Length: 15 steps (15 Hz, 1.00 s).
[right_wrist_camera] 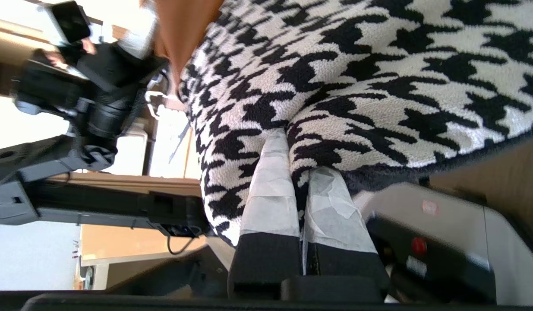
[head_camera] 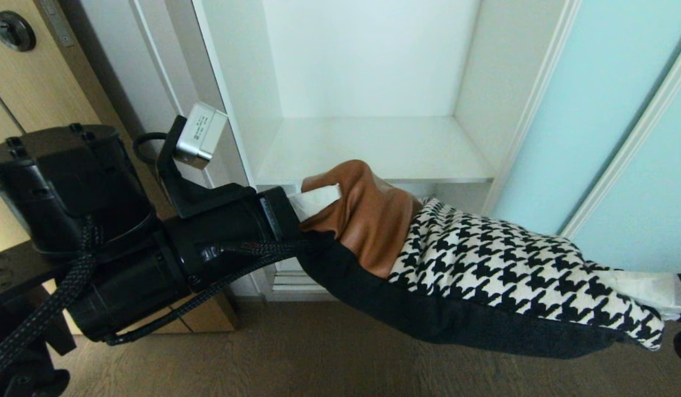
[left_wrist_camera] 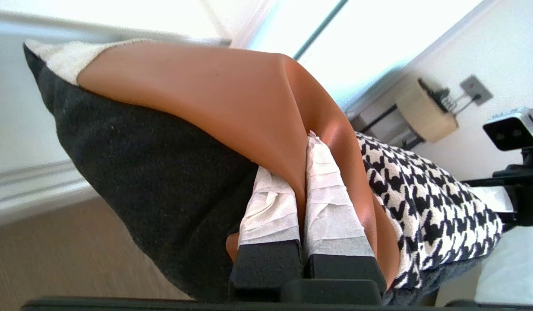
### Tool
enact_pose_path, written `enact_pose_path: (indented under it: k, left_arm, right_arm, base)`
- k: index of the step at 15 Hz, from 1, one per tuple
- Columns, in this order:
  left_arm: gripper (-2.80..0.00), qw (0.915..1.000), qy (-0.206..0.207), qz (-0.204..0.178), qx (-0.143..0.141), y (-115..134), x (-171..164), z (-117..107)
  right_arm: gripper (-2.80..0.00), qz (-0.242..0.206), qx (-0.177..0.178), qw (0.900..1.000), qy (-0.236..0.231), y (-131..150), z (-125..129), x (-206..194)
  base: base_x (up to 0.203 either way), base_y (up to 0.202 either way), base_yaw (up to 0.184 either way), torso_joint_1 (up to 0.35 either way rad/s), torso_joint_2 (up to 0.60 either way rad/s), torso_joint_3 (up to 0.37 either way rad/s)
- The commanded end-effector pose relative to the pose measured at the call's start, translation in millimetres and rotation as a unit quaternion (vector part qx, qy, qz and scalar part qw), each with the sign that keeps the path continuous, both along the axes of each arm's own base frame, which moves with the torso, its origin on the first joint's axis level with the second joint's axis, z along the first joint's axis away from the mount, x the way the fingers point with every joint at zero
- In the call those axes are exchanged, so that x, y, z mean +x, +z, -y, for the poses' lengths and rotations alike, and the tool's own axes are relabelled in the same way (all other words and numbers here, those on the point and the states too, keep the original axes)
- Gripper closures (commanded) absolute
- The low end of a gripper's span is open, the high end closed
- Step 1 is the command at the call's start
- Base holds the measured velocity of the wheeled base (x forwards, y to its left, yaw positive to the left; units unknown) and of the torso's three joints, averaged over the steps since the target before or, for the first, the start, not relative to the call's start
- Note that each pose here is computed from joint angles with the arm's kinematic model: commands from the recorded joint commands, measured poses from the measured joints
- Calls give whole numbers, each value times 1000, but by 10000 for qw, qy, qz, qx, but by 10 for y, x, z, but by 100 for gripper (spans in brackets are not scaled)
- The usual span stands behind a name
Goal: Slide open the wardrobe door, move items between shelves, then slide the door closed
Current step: Place the pillow on the higher shelf
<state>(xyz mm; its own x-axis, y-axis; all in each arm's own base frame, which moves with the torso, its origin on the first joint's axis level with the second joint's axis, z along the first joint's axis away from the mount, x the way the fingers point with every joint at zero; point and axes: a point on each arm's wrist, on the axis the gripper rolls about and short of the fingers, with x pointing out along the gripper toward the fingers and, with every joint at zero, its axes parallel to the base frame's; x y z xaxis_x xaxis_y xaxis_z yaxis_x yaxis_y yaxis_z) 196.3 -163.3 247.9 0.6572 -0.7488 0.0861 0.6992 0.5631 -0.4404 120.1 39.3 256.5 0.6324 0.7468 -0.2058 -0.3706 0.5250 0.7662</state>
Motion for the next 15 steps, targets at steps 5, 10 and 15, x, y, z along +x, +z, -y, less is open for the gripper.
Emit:
enact_pose_path:
  k: [5,10,15]
  left_arm:
    - [0,9998,76,144,-125,90,-64,-90]
    - [0,9994,208,217,-161,129,-51,-156]
    - [0,9988,261,327,-244,198,-101,-224]
  right_arm:
    - [0,152,33,9996,245,273,-155,318]
    - [0,103,-12,9995,290,334,-244,599]
    - [0,359,67,9980,507,532,-367,683]
  base:
    - [0,0,0,0,0,0]
    - [0,0,0,0,0,0]
    - [0,0,0,0,0,0]
